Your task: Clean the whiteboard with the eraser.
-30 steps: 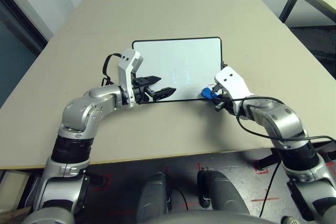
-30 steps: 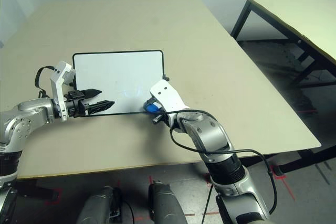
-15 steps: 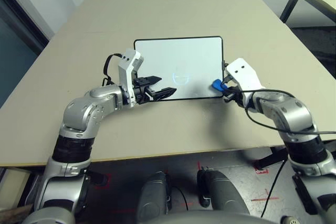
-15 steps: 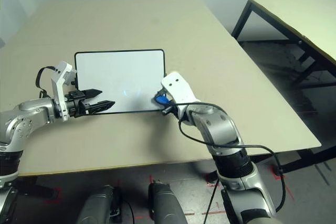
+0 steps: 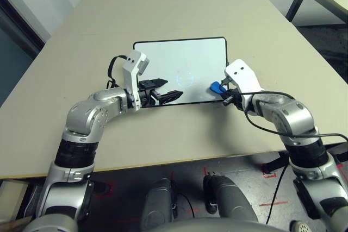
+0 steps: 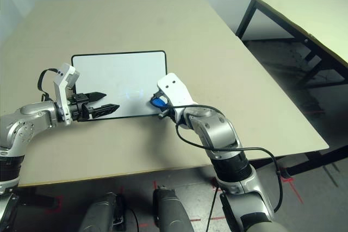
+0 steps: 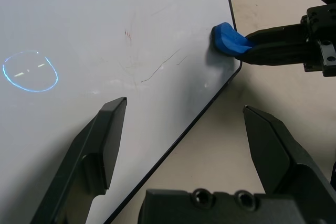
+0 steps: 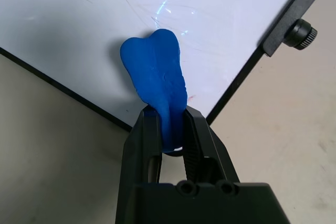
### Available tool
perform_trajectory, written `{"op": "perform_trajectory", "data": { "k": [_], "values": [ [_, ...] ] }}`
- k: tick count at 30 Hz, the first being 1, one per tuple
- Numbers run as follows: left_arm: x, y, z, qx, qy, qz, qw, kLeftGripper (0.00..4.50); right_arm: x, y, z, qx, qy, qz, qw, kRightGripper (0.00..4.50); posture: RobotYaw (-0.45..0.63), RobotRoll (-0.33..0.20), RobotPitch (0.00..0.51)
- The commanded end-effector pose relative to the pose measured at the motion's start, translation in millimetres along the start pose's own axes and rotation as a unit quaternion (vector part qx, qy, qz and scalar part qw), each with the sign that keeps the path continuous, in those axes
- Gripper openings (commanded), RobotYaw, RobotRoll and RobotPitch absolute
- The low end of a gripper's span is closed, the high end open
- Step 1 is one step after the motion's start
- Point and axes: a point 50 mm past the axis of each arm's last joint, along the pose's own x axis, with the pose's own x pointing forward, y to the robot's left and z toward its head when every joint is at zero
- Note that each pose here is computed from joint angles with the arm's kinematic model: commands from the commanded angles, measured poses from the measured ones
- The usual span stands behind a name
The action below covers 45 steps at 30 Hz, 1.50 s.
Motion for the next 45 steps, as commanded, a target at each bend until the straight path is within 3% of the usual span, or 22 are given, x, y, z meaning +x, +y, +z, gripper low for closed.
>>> {"op": "perform_trajectory", "data": {
  "k": [1,8,18,29,31,35,37,40,42,45],
  "values": [
    [0,0,-2,0.002,0.006,0.001,1.0,4.5,2,-2,-5,-0.001,0.013,-0.004,1.0,0.56,-0.05,0.0,0.131],
    [0,-1,-2,0.001,0.006,0.001,1.0,4.5,-3,8,-28,-0.007,0.061,0.018,0.998,0.56,-0.05,0.0,0.133],
    [1,-1,-2,0.002,0.007,-0.001,1.0,4.5,-5,-40,-10,0.014,0.025,-0.073,0.997,0.56,-0.06,0.0,0.132],
    [1,-1,-2,0.001,0.008,-0.001,1.0,4.5,-13,0,-41,0.008,0.08,-0.003,0.997,0.56,-0.06,0.0,0.132],
    [1,-1,-2,0.002,0.007,-0.001,1.0,4.5,-13,0,-36,0.012,0.069,-0.002,0.998,0.56,-0.06,0.0,0.132],
    [-1,3,4,0.014,-0.016,0.017,1.0,4.5,-17,-19,11,0.03,-0.042,-0.024,0.998,0.56,-0.06,0.0,0.13],
    [-1,9,14,0.028,-0.051,0.039,0.998,4.5,-23,-33,39,0.043,-0.107,-0.054,0.992,0.56,-0.06,0.0,0.125],
    [-6,22,42,0.056,-0.15,0.1,0.982,4.5,-38,-63,77,0.067,-0.203,-0.12,0.969,0.56,-0.05,0.0,0.116],
    [-15,33,61,0.074,-0.217,0.148,0.962,4.5,-44,-84,86,0.087,-0.23,-0.173,0.954,0.56,-0.05,0.0,0.107],
    [-27,46,78,0.092,-0.279,0.209,0.933,4.5,-42,-107,76,0.111,-0.212,-0.225,0.945,0.56,-0.05,0.0,0.098]
  ]
}}
